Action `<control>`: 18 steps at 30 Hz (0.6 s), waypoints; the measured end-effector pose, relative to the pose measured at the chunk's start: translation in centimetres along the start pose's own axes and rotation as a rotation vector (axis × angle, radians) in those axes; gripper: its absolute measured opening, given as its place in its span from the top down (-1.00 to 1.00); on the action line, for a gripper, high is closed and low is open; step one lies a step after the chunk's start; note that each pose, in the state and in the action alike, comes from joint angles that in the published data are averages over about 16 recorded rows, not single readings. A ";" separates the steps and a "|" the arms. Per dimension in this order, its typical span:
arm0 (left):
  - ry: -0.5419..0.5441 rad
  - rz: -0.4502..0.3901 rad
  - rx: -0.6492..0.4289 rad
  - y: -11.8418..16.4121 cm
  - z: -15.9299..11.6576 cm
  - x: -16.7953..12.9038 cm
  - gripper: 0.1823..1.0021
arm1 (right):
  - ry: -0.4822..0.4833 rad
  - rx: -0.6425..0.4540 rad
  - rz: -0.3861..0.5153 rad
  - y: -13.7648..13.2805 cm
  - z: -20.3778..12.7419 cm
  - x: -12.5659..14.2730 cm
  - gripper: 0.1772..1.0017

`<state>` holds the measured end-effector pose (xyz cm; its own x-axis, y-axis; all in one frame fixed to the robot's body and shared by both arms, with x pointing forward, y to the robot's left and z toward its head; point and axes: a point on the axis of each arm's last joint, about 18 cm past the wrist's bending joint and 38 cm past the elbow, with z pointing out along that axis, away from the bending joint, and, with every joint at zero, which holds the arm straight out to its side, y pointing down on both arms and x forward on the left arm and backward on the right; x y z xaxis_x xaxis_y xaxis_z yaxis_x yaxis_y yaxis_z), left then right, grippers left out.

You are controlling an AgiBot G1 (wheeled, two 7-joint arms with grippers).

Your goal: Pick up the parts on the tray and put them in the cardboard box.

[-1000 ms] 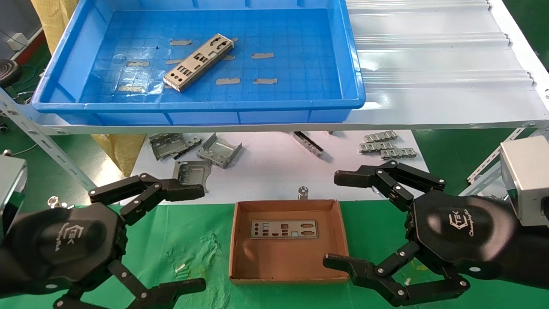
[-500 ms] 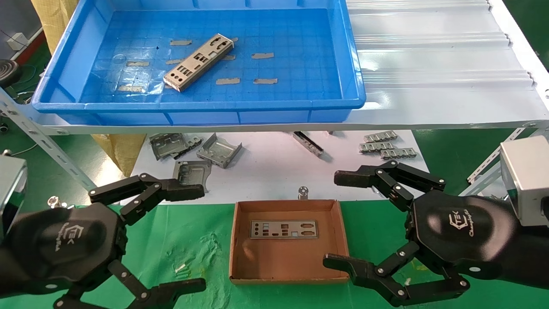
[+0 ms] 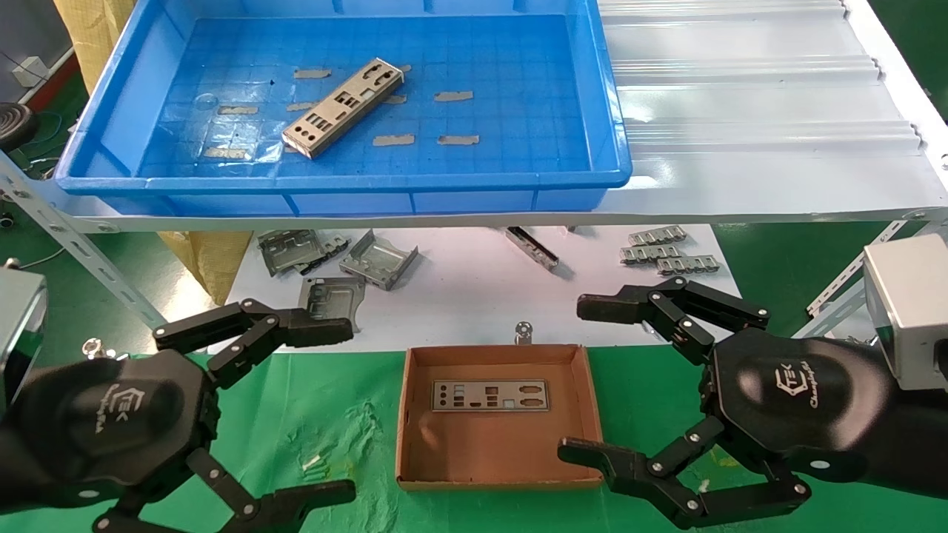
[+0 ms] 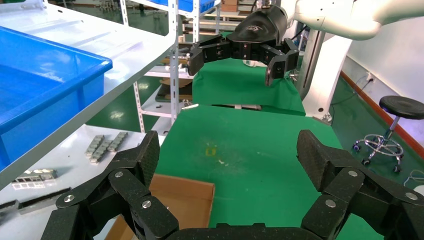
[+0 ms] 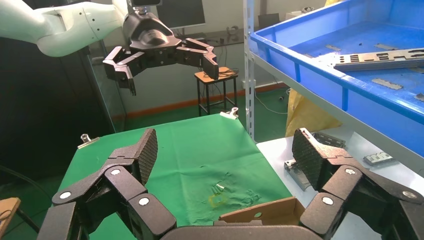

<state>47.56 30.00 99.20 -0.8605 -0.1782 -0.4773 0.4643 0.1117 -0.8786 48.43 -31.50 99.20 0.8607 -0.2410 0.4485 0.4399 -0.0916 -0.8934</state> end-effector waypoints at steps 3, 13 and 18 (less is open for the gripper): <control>0.000 0.000 0.000 0.0 0.0 0.0 -1.00 | 0.000 0.000 0.000 0.0 0.0 0.0 -1.00; 0.000 0.000 0.000 0.0 0.0 0.0 -1.00 | 0.000 0.000 0.000 0.0 0.0 0.0 -1.00; 0.000 0.000 0.000 0.0 0.0 0.0 -1.00 | 0.000 0.000 0.000 0.0 0.0 0.0 -1.00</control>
<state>47.56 30.00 99.20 -0.8604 -0.1782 -0.4774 0.4643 0.1117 -0.8786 48.43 -31.50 99.20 0.8607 -0.2410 0.4485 0.4399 -0.0916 -0.8934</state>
